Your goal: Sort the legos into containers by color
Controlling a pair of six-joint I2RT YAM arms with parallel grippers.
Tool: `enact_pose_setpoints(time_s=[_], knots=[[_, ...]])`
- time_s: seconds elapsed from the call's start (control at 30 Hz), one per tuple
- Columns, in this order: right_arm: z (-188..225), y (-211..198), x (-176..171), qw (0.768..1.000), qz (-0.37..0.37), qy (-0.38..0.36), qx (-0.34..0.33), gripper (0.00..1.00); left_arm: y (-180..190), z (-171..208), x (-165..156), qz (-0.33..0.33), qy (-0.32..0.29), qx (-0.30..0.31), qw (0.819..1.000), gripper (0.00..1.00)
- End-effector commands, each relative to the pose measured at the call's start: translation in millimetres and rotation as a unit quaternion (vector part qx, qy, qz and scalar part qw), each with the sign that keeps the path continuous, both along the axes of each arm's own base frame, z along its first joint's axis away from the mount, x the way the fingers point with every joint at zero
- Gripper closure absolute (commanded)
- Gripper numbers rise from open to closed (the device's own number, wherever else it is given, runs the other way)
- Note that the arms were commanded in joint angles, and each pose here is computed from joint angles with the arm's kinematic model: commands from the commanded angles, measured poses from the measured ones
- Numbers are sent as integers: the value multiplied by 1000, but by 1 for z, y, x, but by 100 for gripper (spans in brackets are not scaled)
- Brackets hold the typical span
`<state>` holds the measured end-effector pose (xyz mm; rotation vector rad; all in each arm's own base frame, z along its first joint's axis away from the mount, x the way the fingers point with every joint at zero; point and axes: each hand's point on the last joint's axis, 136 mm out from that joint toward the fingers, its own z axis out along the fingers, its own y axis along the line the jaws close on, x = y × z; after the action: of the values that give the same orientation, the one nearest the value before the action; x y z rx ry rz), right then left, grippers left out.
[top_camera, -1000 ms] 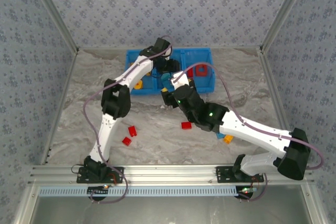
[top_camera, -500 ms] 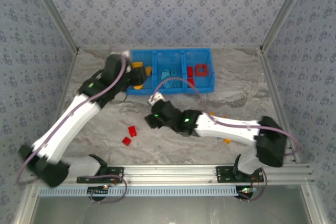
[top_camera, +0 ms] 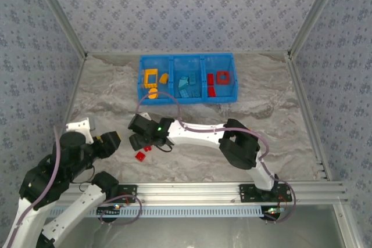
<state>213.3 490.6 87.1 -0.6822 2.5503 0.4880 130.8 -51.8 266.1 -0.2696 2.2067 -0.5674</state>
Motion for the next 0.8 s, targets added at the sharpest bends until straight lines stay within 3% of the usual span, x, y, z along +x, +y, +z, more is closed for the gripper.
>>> enact_pose_setpoints(time_s=[0.0, 0.77], knots=[[-20, -13, -6, 998, -26, 44, -48, 15, 1, -17, -10, -1, 40, 3, 999, 39], [-51, -14, 1, 994, -32, 65, -78, 52, -17, -14, 5, -22, 34, -9, 999, 39]])
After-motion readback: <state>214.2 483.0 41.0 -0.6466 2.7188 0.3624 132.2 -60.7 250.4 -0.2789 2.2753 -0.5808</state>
